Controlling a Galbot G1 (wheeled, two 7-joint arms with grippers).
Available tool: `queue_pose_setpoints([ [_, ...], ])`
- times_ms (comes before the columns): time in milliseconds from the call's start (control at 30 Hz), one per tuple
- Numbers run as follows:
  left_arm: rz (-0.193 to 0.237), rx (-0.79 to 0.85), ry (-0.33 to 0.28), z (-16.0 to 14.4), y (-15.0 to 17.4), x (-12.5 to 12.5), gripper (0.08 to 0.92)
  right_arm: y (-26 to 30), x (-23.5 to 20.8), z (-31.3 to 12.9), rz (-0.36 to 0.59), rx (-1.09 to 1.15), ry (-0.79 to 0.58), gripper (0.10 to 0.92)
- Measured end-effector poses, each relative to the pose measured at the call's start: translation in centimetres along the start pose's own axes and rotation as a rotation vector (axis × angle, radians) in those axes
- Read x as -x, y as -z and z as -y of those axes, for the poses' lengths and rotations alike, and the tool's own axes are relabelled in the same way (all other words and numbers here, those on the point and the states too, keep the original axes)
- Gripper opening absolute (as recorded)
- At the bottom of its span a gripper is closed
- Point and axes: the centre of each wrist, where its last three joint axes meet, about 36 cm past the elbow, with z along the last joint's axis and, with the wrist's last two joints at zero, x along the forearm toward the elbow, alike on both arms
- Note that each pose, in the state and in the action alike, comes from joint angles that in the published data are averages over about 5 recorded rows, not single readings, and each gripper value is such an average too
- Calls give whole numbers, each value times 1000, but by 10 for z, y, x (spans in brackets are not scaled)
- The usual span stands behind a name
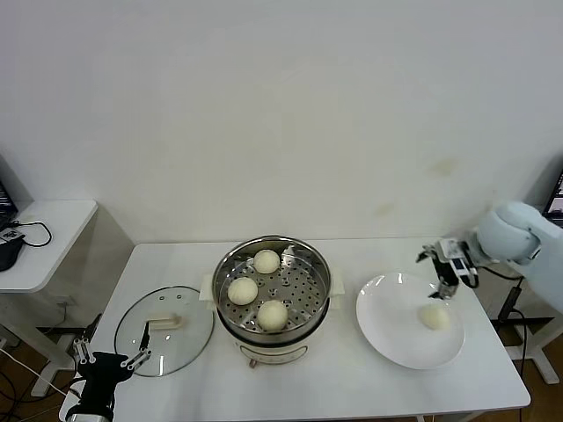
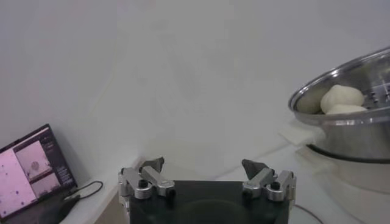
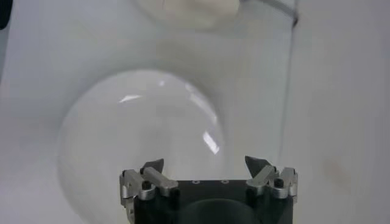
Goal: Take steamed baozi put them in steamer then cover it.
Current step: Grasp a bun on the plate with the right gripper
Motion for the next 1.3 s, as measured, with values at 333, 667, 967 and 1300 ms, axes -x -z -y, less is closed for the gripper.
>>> queue_pose_setpoints([
  [333,-14,8,2,0,-1,-4,823,-39,53,-24,-57,77,70,822],
  [667,-18,9,-1,0,2,-7,823,-47,94,-25,-72,107,93,823],
  [967,-27,14,4,-2,-1,-7,823,-38,120,-18,-68,118,101,796],
  [1300,-31,13,7,-2,-2,-7,823,-36,131,-19,-76,125,117,696],
])
